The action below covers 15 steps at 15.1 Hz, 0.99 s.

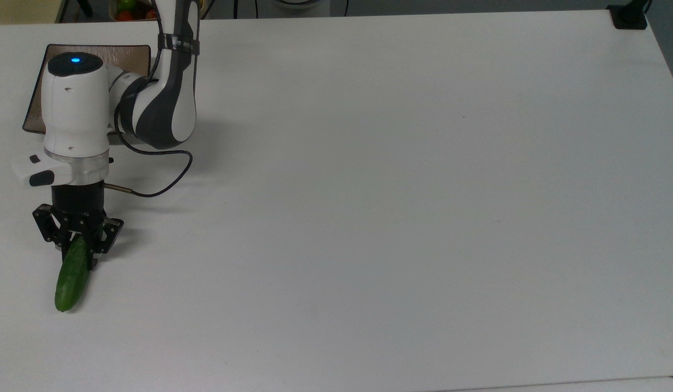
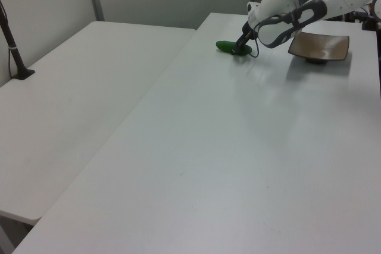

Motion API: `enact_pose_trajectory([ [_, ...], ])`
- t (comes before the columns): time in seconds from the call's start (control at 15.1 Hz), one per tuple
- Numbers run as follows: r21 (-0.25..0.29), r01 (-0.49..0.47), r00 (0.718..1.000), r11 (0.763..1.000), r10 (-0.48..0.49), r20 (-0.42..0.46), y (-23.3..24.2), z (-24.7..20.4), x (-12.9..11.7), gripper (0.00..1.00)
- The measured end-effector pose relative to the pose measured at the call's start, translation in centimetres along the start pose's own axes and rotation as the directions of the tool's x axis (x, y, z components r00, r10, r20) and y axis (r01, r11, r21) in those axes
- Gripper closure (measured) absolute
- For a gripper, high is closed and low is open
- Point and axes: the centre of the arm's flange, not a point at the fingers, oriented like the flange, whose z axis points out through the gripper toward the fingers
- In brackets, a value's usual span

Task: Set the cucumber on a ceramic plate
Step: 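Close the gripper around the cucumber's end and lift it, then carry the held cucumber over to the brown square plate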

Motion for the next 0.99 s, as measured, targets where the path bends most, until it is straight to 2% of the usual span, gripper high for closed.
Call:
enact_pose_trajectory([
  [0.26, -0.007, -0.001, 1.0, 1.0, 0.001, -0.012, 0.5, -0.6, 0.6, 0.59],
  [0.66, -0.037, -0.007, 0.996, 0.999, 0.004, -0.092, 2.2, -6.9, 4.7, 0.59],
  [0.79, -0.033, -0.005, 0.997, 0.999, 0.002, -0.08, 2.3, -9.0, 5.5, 0.59],
  [0.99, -0.007, -0.002, 1.0, 1.0, 0.002, 0.006, 2.6, -13.0, 6.9, 0.59],
])
